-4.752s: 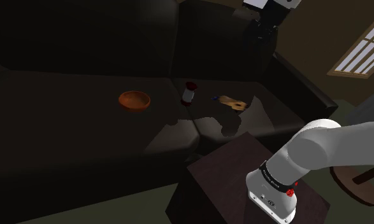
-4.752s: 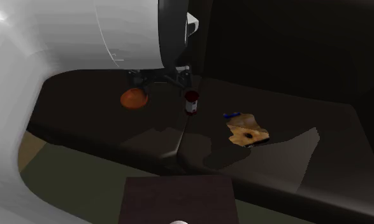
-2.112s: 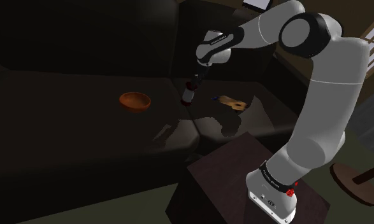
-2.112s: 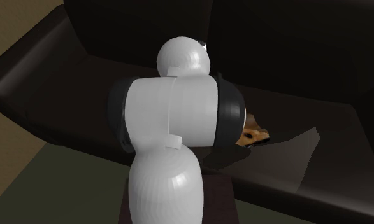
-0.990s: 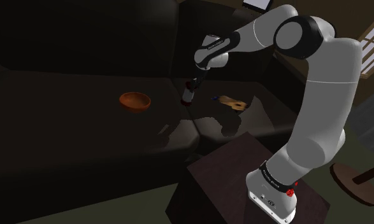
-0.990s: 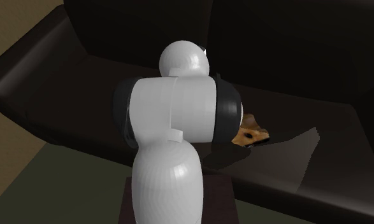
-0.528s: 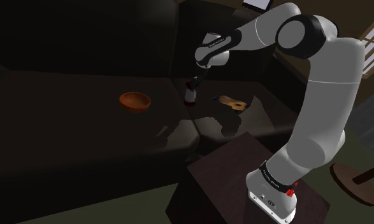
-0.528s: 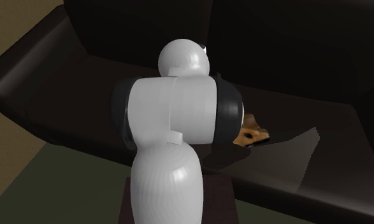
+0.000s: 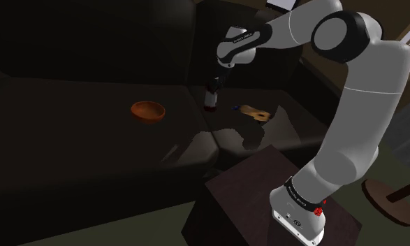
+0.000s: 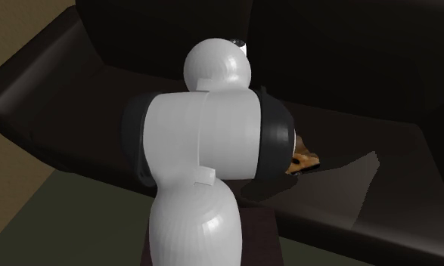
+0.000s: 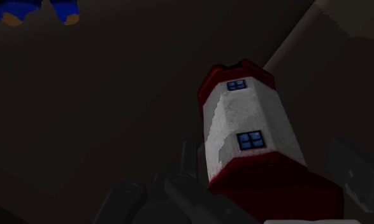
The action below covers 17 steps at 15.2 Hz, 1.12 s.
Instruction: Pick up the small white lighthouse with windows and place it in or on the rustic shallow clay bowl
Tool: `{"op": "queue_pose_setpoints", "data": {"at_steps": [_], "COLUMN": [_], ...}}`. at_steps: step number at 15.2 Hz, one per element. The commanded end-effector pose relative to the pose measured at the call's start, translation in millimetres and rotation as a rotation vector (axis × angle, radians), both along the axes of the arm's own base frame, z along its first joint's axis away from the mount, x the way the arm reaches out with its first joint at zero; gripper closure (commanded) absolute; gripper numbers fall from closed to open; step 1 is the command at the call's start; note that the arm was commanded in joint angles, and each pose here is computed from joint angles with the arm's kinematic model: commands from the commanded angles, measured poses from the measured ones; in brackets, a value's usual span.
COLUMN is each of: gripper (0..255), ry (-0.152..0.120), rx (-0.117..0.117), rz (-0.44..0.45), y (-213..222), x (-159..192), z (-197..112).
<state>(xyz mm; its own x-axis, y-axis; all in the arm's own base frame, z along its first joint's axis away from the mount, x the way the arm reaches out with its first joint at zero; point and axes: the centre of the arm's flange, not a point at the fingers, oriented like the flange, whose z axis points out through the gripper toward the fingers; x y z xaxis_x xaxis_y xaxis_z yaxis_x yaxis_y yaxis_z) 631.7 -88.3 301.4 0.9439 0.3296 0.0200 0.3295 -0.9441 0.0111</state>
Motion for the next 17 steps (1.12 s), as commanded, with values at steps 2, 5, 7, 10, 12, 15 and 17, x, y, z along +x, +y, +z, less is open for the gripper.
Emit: {"op": "queue_pose_setpoints", "data": {"at_steps": [2, 5, 7, 10, 12, 15, 17], "gripper": [255, 255, 255, 255, 255, 255, 255], "ry": [0.0, 0.0, 0.0, 0.0, 0.0, 0.0, 0.0], "rx": [0.0, 0.0, 0.0, 0.0, 0.0, 0.0, 0.0], "rz": [0.0, 0.0, 0.0, 0.0, 0.0, 0.0, 0.0], "y": [0, 0, 0, 0, 0, 0, 0], "x": [1, 1, 1, 1, 1, 1, 1], "z": [15, 31, 42, 57, 68, 84, 94]}}
